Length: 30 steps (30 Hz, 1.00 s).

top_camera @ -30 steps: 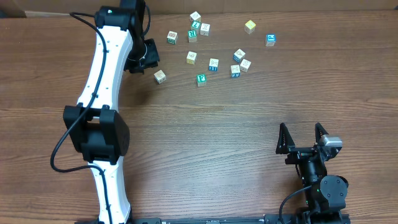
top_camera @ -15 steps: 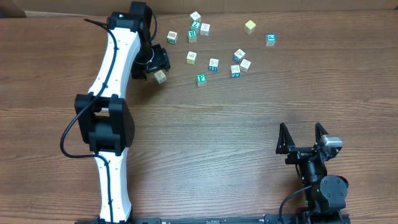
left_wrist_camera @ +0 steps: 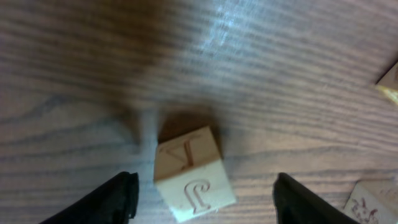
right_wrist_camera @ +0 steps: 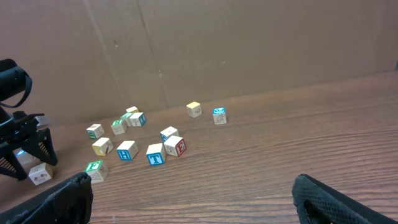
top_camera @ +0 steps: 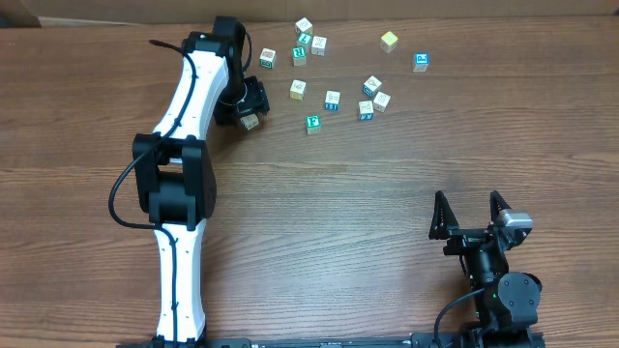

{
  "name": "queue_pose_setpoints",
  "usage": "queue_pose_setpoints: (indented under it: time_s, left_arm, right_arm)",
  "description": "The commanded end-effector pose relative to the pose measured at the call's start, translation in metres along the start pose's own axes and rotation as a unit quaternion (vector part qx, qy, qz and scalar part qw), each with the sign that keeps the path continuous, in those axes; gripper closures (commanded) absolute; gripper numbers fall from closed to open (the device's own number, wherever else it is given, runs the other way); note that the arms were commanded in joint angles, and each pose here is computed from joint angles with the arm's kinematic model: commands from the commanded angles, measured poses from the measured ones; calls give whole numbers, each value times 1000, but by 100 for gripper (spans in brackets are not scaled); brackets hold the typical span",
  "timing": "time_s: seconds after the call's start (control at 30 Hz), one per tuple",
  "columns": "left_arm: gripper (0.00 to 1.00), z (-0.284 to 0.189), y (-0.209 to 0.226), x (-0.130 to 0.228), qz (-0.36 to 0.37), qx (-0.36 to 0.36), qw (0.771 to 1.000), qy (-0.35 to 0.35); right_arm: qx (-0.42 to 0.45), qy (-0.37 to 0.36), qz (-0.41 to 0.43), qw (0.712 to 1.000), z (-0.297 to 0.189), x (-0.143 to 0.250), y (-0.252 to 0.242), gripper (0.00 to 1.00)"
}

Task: Form a circle
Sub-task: 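Lower the left gripper onto a plain wooden block and grasp it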

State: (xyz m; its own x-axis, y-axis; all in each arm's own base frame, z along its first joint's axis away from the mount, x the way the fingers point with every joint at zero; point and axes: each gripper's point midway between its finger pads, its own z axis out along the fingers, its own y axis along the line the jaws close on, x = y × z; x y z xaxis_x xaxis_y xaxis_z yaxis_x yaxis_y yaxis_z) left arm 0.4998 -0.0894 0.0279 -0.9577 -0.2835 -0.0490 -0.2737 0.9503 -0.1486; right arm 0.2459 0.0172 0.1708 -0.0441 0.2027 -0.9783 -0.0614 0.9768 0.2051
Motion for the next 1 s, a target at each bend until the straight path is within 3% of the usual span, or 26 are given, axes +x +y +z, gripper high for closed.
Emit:
queue_pose_setpoints:
  time_s: [0.0, 0.13, 0.53, 0.63, 0.97]
  left_arm:
    - [38, 2, -6, -6, 0, 5, 1000, -12]
    - [43, 2, -8, -7, 1, 7, 1000, -15]
    - [47, 3, -4, -9, 12, -38, 999, -37]
    - [54, 3, -8, -7, 15, -38, 999, -36]
    - [54, 7, -3, -6, 14, -53, 998, -36]
  right_arm:
    - [-2, -3, -7, 1000, 0, 1, 0, 0]
    - [-2, -3, -7, 1000, 0, 1, 0, 0]
    - [-2, -3, -7, 1000, 0, 1, 0, 0]
    - [-2, -3, -7, 1000, 0, 1, 0, 0]
    - [-2, -3, -7, 1000, 0, 1, 0, 0]
